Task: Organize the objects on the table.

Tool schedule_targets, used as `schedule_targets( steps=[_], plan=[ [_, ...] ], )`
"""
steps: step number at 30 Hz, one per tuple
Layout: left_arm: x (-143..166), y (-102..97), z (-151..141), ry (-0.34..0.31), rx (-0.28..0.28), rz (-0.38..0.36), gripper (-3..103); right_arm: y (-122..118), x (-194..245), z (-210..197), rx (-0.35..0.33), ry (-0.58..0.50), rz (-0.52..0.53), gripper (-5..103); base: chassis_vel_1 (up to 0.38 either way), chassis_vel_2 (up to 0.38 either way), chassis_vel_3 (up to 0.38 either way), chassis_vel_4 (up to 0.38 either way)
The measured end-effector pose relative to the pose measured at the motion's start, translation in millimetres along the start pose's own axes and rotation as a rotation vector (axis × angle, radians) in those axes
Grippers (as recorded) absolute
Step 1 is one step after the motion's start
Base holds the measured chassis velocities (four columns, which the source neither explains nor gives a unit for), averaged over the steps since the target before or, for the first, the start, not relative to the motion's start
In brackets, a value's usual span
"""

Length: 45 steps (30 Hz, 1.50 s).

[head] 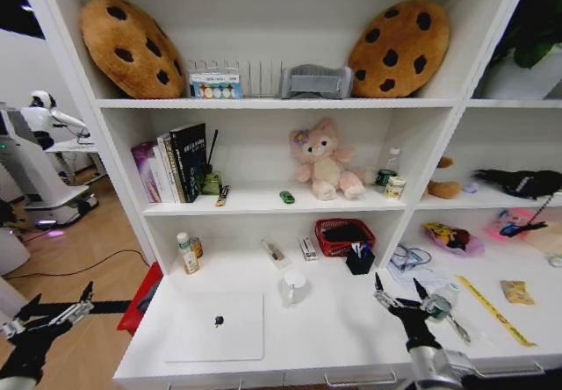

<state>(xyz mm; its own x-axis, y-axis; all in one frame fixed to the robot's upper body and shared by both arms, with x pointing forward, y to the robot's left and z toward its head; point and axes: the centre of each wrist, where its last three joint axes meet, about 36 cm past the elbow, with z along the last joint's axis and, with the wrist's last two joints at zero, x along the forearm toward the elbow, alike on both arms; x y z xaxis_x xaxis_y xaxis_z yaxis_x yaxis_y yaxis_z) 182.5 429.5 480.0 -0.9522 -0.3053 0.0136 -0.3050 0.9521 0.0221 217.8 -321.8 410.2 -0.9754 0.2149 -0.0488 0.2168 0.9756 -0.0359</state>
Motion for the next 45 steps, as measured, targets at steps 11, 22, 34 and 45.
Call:
schedule_targets(
  steps=[11,22,34,45],
  plan=[
    [0.0,0.0,0.0,0.0,0.0,0.0,100,-10.0,0.9,-4.8,-0.007,-0.012,0.041,100,-0.107,-0.145,0.107,0.148],
    [0.0,0.0,0.0,0.0,0.0,0.0,100,14.2,-8.1,-5.9,-0.082,0.037,0.024,100,-0.267,-0.261,0.259,0.263],
    [0.0,0.0,0.0,0.0,0.0,0.001,100,46.8,-25.4,-5.4,-0.114,0.045,-0.08,100,-0.111,-0.136,0.141,0.128],
    [0.0,0.0,0.0,0.0,0.0,0.0,100,48.2,-20.8,13.8,-0.043,0.128,-0.152,103,0.034,0.05,-0.025,-0.032]
  ],
)
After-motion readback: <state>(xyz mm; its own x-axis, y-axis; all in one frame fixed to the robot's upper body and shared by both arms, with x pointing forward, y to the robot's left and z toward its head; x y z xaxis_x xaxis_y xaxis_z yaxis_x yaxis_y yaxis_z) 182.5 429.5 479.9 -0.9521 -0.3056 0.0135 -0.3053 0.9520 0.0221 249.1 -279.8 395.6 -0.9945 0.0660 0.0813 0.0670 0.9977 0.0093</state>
